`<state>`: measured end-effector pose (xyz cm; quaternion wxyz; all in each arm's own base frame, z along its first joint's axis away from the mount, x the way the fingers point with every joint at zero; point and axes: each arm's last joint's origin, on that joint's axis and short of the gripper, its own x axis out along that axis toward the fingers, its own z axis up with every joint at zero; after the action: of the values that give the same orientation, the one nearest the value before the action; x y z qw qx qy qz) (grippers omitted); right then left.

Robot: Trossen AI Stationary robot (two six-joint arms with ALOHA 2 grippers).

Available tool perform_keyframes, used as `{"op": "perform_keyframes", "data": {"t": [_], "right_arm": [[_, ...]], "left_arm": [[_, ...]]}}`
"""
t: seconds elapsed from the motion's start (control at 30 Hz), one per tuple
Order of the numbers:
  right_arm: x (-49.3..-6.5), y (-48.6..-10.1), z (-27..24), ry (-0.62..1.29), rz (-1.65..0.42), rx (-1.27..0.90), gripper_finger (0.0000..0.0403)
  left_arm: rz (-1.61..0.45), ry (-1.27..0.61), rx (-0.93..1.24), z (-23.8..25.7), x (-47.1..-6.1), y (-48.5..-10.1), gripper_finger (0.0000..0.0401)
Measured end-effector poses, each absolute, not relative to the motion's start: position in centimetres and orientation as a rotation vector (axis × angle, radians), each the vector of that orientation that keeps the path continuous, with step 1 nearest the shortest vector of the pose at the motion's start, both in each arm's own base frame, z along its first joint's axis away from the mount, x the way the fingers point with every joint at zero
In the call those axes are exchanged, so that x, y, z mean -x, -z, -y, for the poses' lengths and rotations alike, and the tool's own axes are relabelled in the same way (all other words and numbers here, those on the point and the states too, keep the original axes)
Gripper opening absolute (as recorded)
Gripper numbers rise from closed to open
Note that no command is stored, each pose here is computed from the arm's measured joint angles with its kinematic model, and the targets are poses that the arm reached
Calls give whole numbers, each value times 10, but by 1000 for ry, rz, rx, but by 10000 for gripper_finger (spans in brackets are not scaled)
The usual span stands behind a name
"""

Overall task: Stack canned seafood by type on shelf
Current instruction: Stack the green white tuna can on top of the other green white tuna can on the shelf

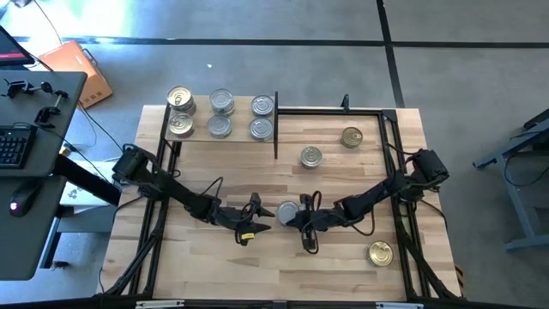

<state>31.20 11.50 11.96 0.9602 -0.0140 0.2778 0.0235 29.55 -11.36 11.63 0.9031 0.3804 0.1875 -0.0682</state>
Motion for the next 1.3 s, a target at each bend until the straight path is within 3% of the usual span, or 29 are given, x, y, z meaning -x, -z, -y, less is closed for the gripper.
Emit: {"op": "perform_keyframes", "data": {"t": [0.23, 0.47, 0.83, 0.93, 1.17, 1.3], "right_arm": [[-325, -131, -115, -27, -571, -6, 0], [-339, -151, -126, -85, -678, 206, 5], [-326, -136, -122, -105, -808, 351, 120], [-320, -130, -121, -99, -819, 411, 106], [-326, -114, -124, -79, -792, 451, 12], [-332, -111, -126, -45, -729, 415, 13]], "left_arm": [[-432, 142, -834, 108, -298, -102, 243], [-451, 111, -756, 103, -300, -97, 243], [-451, 105, -723, 103, -300, -98, 243], [-447, 106, -736, 103, -300, -98, 243], [-421, 98, -776, 100, -303, -100, 232], [-405, 92, -768, 98, -305, -103, 224]]}}
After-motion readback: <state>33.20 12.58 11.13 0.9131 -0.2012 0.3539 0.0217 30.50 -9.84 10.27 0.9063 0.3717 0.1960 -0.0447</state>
